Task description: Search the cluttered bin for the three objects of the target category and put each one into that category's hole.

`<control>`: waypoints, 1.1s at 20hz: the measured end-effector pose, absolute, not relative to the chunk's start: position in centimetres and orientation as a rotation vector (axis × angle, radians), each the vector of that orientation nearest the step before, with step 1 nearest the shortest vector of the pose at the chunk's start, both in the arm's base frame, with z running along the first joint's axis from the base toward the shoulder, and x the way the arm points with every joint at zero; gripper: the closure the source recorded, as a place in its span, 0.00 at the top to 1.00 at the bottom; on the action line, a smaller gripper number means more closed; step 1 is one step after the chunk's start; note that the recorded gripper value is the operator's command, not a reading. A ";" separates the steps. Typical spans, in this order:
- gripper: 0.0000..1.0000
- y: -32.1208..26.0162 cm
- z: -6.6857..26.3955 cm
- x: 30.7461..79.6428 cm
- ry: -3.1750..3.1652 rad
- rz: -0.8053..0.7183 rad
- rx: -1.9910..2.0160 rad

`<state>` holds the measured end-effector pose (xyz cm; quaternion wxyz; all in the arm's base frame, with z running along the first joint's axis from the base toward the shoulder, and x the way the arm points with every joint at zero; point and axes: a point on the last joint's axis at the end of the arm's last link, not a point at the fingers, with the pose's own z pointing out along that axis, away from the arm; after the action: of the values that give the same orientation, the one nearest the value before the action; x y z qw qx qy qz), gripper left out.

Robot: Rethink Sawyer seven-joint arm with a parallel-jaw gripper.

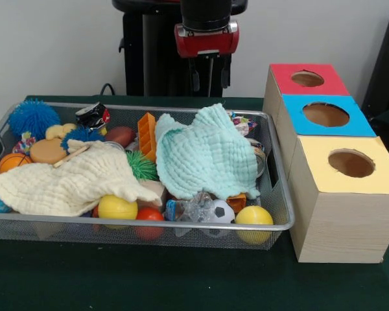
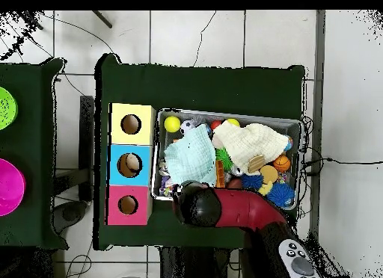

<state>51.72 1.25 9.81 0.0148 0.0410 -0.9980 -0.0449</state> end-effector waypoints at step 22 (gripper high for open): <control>1.00 1.2 7.5 64.3 -3.270 -0.244 0.124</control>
<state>64.34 1.20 7.52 -0.0699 0.0376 -0.9941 -0.0741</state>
